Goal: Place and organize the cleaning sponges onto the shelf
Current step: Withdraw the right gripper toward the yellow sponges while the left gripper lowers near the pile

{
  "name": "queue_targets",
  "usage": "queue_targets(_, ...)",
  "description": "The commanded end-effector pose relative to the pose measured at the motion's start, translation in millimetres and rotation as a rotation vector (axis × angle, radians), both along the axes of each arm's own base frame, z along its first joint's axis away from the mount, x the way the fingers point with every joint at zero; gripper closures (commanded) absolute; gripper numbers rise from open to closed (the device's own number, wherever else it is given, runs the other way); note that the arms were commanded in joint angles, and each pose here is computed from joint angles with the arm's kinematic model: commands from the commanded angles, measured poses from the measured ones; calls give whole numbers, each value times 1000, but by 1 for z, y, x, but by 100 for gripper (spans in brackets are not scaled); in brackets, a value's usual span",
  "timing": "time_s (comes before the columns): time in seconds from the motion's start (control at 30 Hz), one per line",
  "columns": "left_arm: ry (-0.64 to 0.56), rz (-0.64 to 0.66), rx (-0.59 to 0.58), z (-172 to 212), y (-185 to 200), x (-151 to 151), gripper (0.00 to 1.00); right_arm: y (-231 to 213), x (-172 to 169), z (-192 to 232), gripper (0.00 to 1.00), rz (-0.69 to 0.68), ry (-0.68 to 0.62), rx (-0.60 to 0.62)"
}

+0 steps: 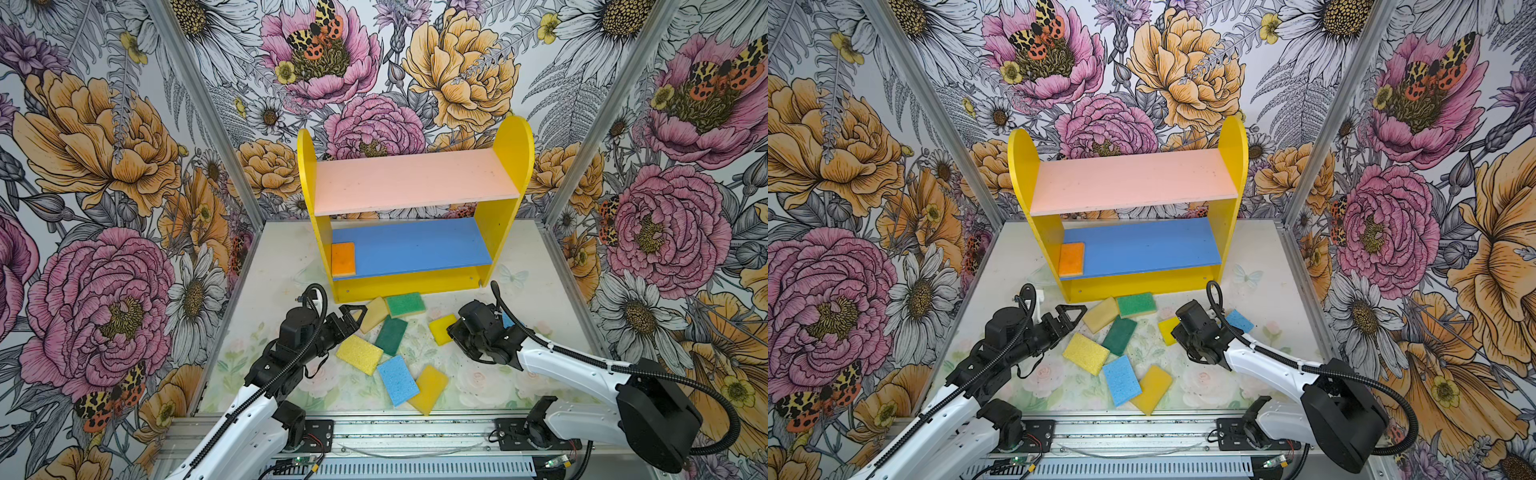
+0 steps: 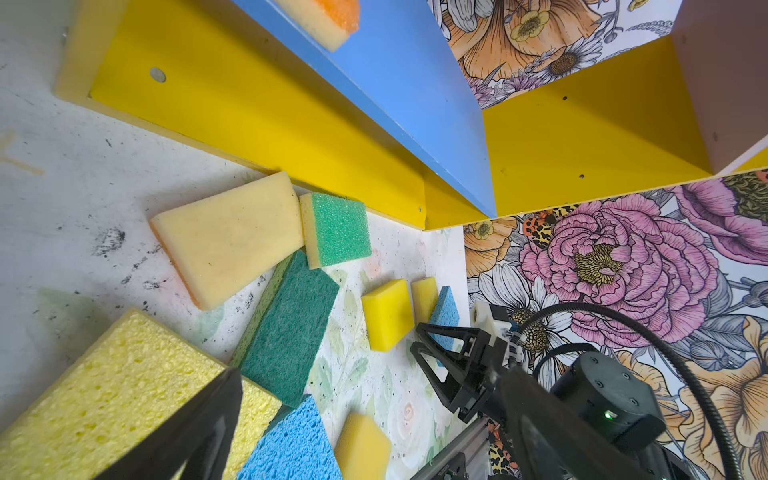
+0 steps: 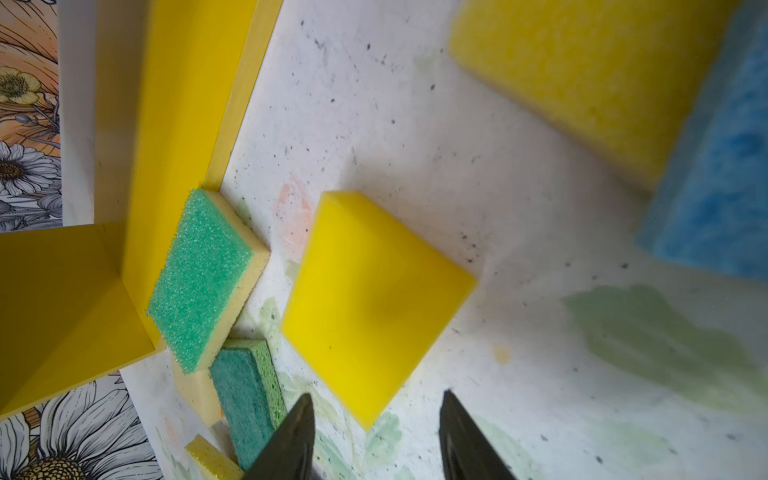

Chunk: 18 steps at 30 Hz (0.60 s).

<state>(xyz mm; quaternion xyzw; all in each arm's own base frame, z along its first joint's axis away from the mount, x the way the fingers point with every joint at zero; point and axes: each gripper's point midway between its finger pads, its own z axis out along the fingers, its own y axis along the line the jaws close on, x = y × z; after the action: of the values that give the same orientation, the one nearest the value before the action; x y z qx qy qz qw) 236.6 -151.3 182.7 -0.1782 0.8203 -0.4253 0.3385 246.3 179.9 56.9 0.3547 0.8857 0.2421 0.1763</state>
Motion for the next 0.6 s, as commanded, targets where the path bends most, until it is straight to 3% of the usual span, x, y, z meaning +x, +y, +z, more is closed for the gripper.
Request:
queue_targets(0.0, -19, 12, -9, 9, 3, 2, 1, 1, 9, -6, 50, -30, -15, 21)
queue_targets(0.3, -10, 29, -14, 6, 8, 1, 1, 11, 10, -35, 54, -27, 27, 58)
queue_targets(0.57, -8, 21, -25, 7, 7, 1, 1, 16, 11, -34, 74, 14, 5, 80)
